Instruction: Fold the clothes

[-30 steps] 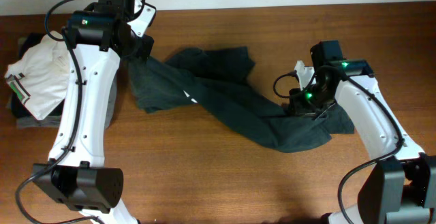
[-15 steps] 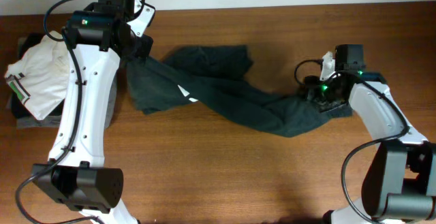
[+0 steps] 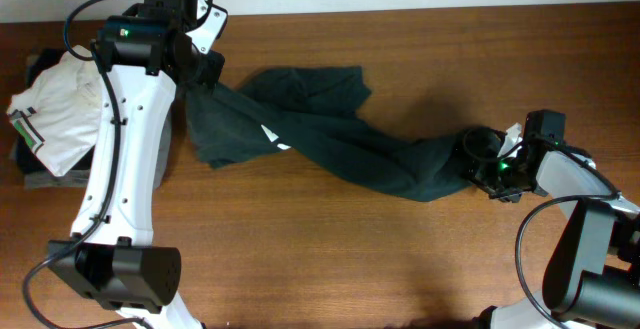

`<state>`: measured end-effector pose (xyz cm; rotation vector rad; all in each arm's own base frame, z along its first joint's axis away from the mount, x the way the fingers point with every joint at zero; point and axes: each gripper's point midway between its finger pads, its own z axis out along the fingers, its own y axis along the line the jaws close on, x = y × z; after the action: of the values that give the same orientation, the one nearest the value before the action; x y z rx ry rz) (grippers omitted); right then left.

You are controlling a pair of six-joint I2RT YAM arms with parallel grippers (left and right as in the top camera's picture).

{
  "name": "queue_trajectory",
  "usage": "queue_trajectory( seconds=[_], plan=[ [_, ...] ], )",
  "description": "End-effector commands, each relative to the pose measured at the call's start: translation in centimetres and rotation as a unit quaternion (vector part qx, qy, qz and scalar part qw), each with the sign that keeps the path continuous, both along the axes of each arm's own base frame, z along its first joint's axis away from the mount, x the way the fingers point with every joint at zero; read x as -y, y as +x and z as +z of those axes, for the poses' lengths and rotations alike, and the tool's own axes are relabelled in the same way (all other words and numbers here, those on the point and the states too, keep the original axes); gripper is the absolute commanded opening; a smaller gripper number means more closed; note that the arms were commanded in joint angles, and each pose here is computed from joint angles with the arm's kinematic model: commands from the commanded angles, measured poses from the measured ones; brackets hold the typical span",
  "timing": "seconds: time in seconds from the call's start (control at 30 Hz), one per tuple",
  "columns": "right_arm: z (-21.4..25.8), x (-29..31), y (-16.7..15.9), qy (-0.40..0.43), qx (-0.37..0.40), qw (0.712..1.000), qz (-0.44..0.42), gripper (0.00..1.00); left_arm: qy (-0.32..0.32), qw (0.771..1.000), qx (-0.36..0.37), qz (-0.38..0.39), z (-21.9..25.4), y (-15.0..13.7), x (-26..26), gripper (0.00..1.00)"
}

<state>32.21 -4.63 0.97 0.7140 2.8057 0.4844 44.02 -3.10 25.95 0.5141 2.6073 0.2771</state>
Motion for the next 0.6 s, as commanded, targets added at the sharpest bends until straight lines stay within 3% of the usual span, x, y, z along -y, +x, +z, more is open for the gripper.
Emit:
queue_trajectory(
  seconds=[0.0, 0.03, 0.07, 0.17, 0.23, 0.3, 0.37, 0.47, 0.57],
  plan=[
    [0.3, -0.1, 1.0, 0.0, 0.022, 1.0, 0.0, 0.45, 0.004, 1.0, 0.016, 0.0, 1.3, -0.4, -0.5, 0.02],
    [0.3, -0.1, 1.1, 0.0, 0.024, 1.0, 0.001, 0.36, 0.004, 1.0, 0.016, 0.0, 1.3, -0.4, -0.5, 0.02],
    [0.3, -0.1, 1.1, 0.0, 0.024, 1.0, 0.001, 0.04, 0.004, 1.0, 0.016, 0.0, 1.3, -0.4, -0.5, 0.01],
    [2.4, 0.2, 0.7, 0.0, 0.019, 1.0, 0.009, 0.04, 0.004, 1.0, 0.016, 0.001, 1.3, -0.4, -0.5, 0.01],
    [8.6, 1.2, 1.3, -0.027, 0.054, 0.998, 0.027, 0.04, 0.006, 1.0, 0.016, 0.001, 1.3, -0.4, -0.6, 0.02],
    [17.4, 4.1, 0.8, -0.1, 0.085, 0.991, -0.025, 0.04, 0.006, 1.0, 0.017, 0.001, 1.4, -0.4, -0.6, 0.01],
    [20.6, 5.1, 0.6, -0.13, 0.103, 0.985, -0.051, 0.04, 0.006, 1.0, 0.016, 0.001, 1.3, -0.4, -0.6, 0.01],
    [22.3, 5.3, 0.3, -0.138, 0.109, 0.983, -0.056, 0.04, 0.007, 1.0, 0.024, 0.003, 2.0, -0.6, -0.7, 0.0],
    [20.1, 4.6, -2.6, -0.122, 0.025, 0.991, -0.055, 0.04, 0.019, 0.996, 0.086, 0.016, 6.2, -1.6, -1.6, 0.0]
  ],
)
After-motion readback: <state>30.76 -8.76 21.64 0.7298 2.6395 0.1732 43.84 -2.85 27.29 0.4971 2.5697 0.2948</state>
